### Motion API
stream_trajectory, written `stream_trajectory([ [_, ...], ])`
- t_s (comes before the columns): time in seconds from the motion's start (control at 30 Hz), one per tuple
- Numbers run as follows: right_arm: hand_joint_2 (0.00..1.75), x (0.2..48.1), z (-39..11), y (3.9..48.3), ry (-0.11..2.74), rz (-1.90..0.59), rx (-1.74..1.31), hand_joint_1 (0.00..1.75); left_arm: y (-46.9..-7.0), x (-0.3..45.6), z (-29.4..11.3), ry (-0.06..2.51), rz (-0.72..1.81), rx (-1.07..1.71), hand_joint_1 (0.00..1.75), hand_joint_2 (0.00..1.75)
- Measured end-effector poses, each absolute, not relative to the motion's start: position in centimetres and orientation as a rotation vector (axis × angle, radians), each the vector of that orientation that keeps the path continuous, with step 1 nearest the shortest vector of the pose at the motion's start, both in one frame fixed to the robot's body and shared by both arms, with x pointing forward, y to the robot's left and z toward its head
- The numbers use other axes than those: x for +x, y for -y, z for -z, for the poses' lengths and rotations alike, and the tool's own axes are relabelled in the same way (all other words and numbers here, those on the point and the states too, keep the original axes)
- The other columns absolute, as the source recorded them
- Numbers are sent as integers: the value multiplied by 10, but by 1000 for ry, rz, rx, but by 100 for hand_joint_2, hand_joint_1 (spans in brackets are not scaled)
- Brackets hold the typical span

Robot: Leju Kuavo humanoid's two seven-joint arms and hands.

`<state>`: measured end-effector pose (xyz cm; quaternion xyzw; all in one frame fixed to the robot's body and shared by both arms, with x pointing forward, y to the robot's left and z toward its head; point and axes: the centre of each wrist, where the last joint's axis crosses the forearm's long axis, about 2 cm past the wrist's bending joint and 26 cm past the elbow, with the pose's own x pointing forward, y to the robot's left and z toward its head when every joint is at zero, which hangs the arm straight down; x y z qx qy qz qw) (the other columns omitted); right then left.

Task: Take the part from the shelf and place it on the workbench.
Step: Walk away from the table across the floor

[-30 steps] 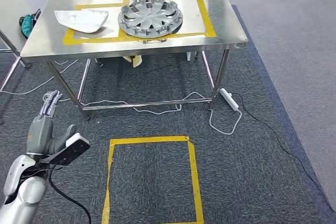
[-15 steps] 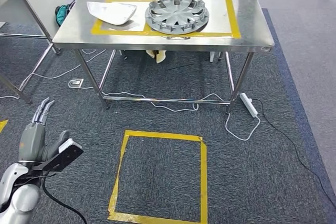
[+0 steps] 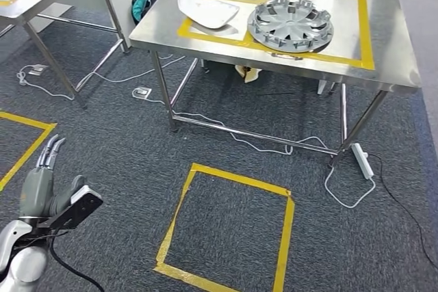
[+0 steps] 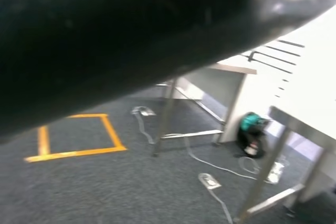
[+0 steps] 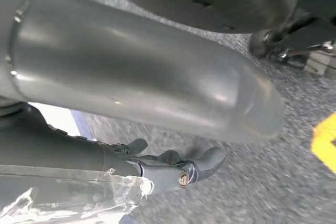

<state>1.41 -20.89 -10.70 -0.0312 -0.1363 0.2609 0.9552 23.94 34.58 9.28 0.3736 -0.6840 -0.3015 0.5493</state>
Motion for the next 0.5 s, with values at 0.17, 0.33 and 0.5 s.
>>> stream_trajectory([
  [0.17, 0, 14, 107, 210, 279, -524, -66, 0, -359, 222, -83, 1574, 676, 903, 0, 0],
  [0.33, 0, 10, 107, 211, 271, -510, -64, 0, -378, 208, -76, 1531, 613, 942, 0, 0],
  [0.5, 0, 10, 108, 212, 270, -503, -61, 0, -397, 195, -73, 1489, 564, 983, 0, 0],
])
